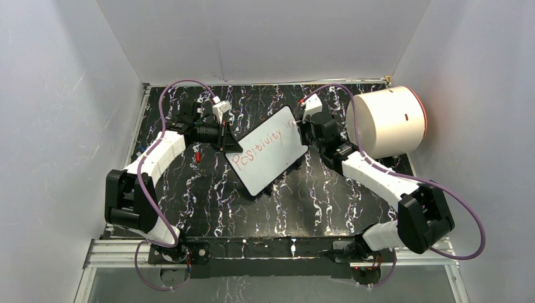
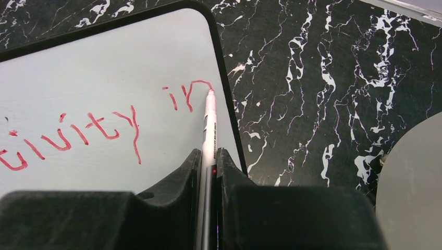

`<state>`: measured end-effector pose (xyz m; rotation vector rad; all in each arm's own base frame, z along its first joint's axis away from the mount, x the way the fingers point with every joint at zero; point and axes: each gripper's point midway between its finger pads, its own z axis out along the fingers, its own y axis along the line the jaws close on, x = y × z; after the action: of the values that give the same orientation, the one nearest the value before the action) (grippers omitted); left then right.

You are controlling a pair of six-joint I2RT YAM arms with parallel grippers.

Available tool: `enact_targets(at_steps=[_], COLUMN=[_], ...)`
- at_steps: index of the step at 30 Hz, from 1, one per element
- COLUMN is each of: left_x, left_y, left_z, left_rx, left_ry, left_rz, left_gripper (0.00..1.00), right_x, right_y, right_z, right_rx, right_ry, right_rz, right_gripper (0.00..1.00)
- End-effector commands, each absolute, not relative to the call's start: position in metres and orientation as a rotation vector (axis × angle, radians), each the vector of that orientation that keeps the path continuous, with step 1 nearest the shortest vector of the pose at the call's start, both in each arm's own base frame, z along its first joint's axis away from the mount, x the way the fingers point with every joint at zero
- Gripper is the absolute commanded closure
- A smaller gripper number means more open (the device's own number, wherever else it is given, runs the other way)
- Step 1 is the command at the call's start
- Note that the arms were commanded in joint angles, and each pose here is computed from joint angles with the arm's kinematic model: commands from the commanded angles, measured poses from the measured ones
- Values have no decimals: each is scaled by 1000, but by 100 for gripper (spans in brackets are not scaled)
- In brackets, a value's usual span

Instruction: Write a sentence on the whiteboard

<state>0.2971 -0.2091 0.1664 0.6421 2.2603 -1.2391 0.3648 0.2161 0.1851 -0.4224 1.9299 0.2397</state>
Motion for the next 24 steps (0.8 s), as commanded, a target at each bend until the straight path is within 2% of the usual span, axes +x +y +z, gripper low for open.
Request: enact_targets(at_steps=[1,13,18,24], left_x=[287,290,290,291], left_y=[-202,-201,-202,-201], left_z=[140,140,142,141], left_rx=[615,605,613,610], left_ry=[2395,2404,2394,2399], left_rz=[-1187,-1168,-1172,-1168], left_gripper=[100,100,100,100], right_x=[360,345,326,295], right_y=[215,205,206,229], right_z=[185,199,218,203], right_rx=[-409,-401,-420,-511], right_ry=[1934,1922,1882,1887], right_rz=[258,241,269,315], right_gripper=[100,100,100,100])
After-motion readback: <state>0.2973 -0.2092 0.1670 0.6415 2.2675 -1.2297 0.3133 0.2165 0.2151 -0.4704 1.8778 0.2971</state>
